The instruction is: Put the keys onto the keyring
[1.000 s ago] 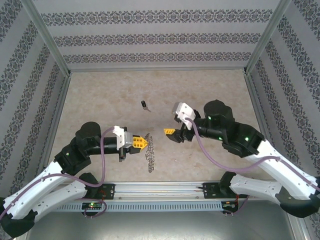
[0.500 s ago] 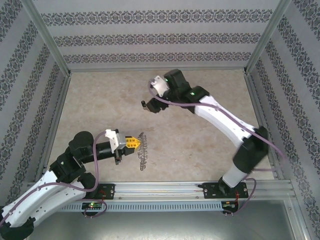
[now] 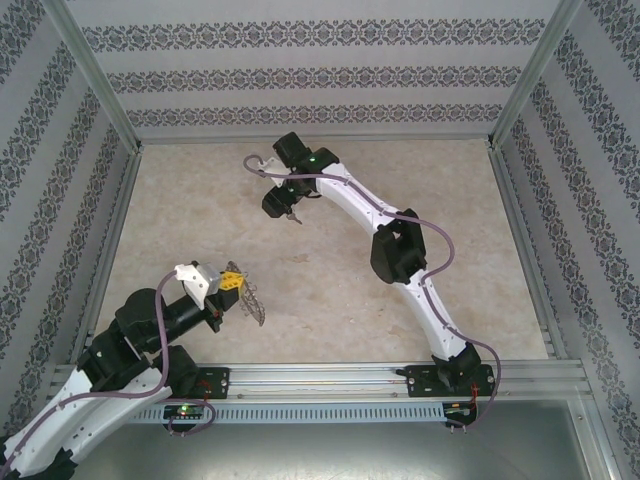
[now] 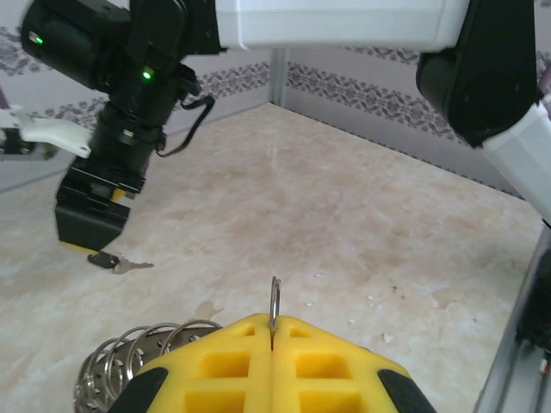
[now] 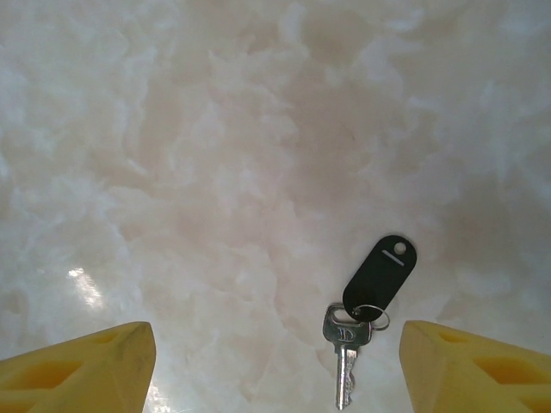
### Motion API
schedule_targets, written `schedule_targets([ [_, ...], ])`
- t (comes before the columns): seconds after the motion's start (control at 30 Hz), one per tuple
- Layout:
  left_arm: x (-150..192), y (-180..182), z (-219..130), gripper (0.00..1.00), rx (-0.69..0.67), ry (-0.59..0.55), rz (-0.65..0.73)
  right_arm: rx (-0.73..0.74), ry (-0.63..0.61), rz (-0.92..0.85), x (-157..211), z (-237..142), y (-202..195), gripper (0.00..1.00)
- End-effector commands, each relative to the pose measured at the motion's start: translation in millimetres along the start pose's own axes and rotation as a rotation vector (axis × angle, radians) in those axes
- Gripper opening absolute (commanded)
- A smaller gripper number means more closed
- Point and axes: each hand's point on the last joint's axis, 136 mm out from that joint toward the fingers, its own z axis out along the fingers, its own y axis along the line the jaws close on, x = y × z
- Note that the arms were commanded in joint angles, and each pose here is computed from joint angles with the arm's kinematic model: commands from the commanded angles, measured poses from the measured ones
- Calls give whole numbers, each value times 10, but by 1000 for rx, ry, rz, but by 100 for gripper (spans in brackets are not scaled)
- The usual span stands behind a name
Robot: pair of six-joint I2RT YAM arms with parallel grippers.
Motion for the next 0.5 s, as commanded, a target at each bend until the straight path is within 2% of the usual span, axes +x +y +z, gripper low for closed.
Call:
schedule_targets([
  [0.0,3,97,-4,0,-55,-21,-55,-15,79,11,186,0,-52,74],
  [0.47,8,65,160,0,-34,-27,-46,30,155,32,417,421,-268,64],
])
